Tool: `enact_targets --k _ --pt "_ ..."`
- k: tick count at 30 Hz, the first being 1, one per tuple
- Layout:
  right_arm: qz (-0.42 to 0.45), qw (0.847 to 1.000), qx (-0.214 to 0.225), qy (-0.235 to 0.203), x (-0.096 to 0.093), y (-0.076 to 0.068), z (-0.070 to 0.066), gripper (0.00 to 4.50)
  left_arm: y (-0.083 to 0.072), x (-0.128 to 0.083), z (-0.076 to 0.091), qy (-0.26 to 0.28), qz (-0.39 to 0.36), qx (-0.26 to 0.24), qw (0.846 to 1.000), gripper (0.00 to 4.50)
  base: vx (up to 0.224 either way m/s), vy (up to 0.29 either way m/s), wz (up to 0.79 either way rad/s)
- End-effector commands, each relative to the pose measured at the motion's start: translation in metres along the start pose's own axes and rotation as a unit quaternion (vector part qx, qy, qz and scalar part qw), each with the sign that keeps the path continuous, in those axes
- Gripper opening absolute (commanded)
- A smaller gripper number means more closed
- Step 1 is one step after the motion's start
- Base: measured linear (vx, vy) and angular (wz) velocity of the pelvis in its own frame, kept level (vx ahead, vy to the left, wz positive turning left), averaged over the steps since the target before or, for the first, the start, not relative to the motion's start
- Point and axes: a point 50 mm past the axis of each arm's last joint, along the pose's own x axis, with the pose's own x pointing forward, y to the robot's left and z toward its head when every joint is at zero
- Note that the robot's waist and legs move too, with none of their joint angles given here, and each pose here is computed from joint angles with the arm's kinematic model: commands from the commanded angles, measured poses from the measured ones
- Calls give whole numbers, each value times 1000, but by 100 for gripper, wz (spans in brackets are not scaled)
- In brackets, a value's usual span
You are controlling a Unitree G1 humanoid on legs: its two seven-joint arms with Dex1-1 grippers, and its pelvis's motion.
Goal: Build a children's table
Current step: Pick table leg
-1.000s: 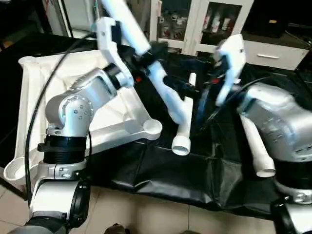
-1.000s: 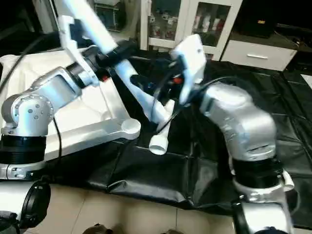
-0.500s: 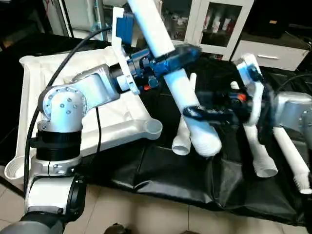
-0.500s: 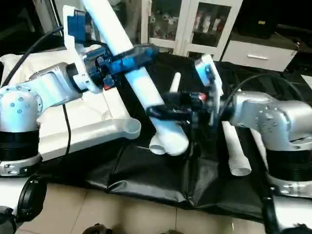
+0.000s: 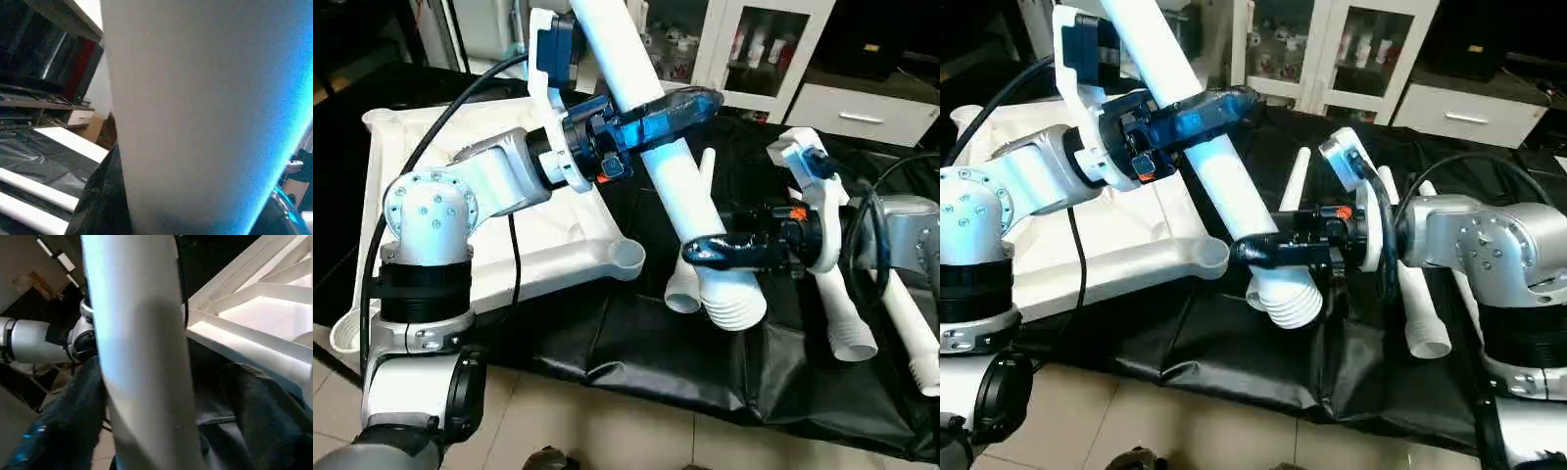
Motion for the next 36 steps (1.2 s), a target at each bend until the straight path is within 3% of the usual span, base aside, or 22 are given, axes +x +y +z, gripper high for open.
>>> enact_targets --k 1,8,9,16,18,21,27,29,31,36 --pt "-18 1000 17 14 -2 -3 -8 332 -15 6 10 -9 -48 23 999 179 0 0 0" --pt "-22 1000 7 5 1 -3 -7 290 -14 5 10 -11 -45 22 999 179 0 0 0" --pt "-26 1000 3 2 1 -4 -7 259 -14 5 10 -12 -44 22 999 179 0 0 0" --pt "-61 998 -16 -11 4 -11 -4 222 -12 6 9 -16 -34 25 999 179 0 0 0" --pt "-98 994 -39 -27 7 -17 -1 209 -4 6 9 -22 9 38 999 179 0 0 0" --pt "-132 988 -62 -43 8 -21 3 205 1 5 8 -29 36 31 998 249 0 0 0" --pt "-181 977 -98 -59 13 -26 3 201 5 4 5 -40 62 25 997 298 0 0 0" --pt "-211 967 -130 -62 18 -27 4 200 14 5 2 -46 116 38 991 322 0 0 0" --pt "-241 956 -152 -73 23 -29 5 199 30 6 0 -57 214 67 973 342 0 0 0" --pt "-290 935 -188 -80 36 -31 3 194 41 5 -4 -89 287 99 949 363 0 0 0"
